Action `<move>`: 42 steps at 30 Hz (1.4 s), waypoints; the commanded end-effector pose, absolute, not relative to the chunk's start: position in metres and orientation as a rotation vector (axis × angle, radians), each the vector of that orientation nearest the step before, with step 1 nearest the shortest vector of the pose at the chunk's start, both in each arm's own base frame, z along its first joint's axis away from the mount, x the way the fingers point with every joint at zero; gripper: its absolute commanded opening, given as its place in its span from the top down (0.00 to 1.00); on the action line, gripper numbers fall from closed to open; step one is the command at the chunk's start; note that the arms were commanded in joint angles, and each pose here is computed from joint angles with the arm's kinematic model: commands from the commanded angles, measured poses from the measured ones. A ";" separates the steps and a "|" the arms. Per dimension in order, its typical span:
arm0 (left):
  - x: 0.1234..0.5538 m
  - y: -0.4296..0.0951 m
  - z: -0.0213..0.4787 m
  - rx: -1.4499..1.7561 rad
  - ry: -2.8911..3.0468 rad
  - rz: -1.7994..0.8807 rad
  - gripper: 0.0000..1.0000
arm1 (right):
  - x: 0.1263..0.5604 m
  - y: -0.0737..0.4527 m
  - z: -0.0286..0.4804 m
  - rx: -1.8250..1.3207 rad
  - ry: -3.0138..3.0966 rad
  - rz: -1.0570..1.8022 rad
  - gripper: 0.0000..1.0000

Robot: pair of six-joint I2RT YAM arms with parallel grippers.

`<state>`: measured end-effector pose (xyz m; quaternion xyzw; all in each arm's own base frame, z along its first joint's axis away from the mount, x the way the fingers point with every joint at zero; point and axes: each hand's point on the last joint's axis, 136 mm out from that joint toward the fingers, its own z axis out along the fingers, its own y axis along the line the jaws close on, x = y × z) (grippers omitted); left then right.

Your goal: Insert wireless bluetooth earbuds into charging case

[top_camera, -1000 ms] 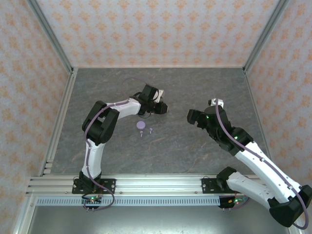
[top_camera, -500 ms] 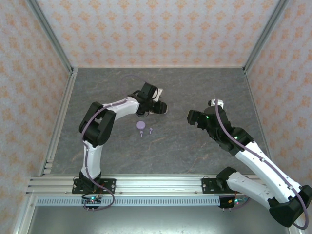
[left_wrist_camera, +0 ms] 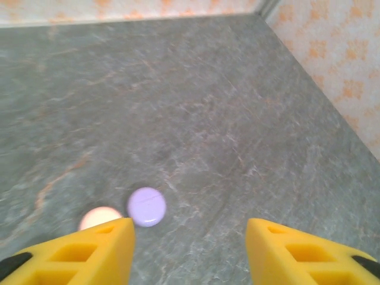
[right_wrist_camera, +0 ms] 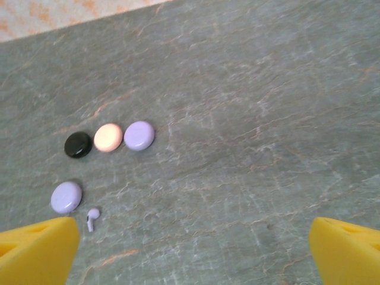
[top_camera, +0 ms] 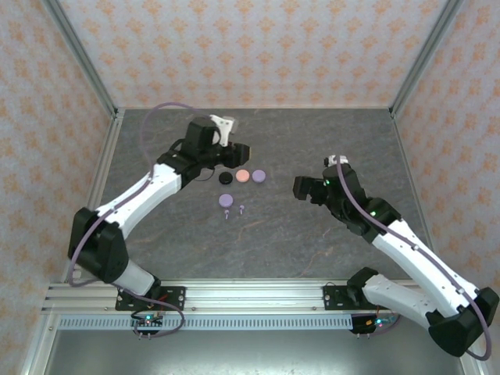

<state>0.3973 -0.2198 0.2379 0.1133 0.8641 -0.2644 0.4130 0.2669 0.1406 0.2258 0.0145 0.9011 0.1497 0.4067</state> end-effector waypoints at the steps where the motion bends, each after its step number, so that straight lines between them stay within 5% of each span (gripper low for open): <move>1: 0.393 -0.181 0.237 0.174 2.166 -0.574 0.44 | 0.274 0.172 0.233 -0.082 2.295 0.479 0.00; 13: 0.369 -0.068 0.213 -0.285 2.126 -0.630 0.31 | 0.290 0.293 0.177 -0.572 2.508 0.434 0.12; 24: 0.336 -0.025 0.189 -0.446 2.137 -0.593 0.28 | 0.306 0.376 0.106 -0.880 2.590 0.337 0.17; 42: 0.323 -0.015 0.186 -0.484 2.141 -0.575 0.27 | 0.341 0.380 0.038 -0.761 2.697 0.007 0.12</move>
